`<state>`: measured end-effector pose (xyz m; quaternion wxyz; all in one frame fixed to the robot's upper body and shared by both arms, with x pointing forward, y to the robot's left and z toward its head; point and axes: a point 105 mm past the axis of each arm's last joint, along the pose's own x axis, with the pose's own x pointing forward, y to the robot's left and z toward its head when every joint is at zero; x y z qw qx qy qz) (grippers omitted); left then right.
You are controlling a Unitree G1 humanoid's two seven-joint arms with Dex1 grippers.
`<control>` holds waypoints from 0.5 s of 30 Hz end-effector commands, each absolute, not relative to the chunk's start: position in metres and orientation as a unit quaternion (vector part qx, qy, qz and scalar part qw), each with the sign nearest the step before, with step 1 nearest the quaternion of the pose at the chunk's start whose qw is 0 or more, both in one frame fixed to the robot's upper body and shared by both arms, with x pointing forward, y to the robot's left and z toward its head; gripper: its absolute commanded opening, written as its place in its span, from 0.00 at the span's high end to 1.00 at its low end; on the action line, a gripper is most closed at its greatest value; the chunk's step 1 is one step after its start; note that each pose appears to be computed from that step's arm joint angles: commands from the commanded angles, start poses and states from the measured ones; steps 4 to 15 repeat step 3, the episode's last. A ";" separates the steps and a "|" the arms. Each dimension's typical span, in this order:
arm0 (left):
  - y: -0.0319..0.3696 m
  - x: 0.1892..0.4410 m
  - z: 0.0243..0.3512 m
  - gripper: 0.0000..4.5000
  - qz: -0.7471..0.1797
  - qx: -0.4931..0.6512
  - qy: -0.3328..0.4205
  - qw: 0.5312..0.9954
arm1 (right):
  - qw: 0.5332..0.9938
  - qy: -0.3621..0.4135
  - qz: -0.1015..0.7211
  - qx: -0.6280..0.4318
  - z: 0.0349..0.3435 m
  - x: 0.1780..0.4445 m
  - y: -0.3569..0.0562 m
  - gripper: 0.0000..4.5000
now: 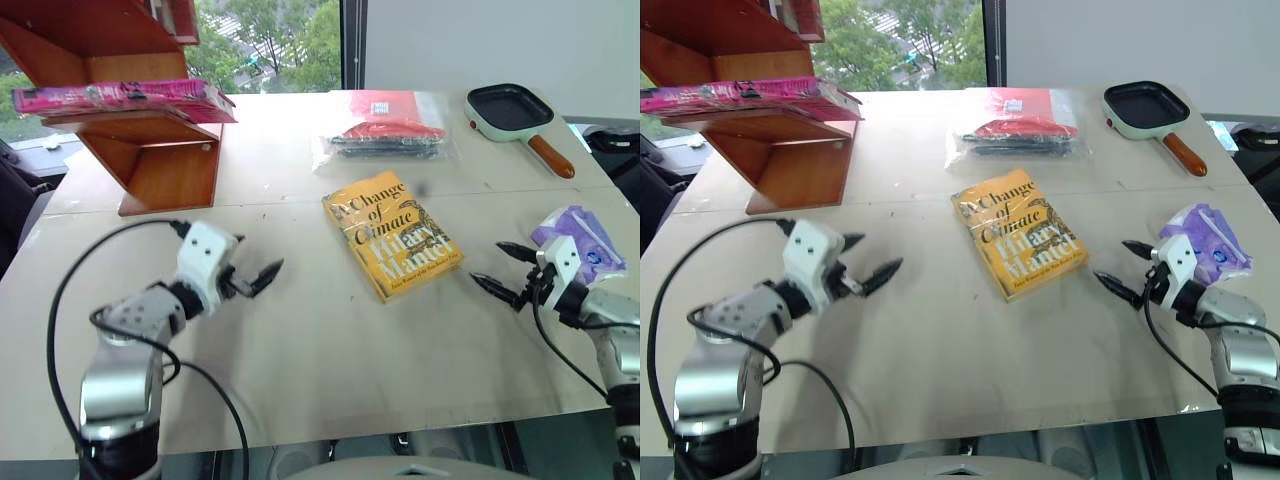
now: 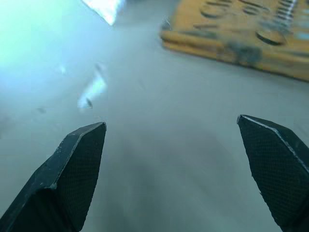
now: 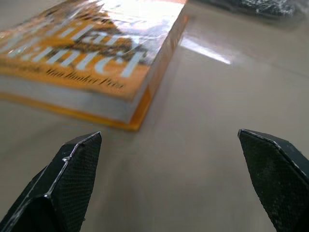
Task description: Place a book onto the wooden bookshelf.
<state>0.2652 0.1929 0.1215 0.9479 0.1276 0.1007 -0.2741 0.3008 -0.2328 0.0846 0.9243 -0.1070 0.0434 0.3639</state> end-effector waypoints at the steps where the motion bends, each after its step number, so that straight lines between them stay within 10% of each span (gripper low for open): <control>1: 0.179 0.249 0.106 0.01 -0.307 0.127 0.109 0.937 | 0.924 0.024 0.358 -0.134 0.090 0.296 -0.236 0.00; 15: 0.179 0.245 0.095 0.01 -0.308 0.113 0.121 0.937 | 0.926 0.024 0.350 -0.135 0.087 0.294 -0.238 0.00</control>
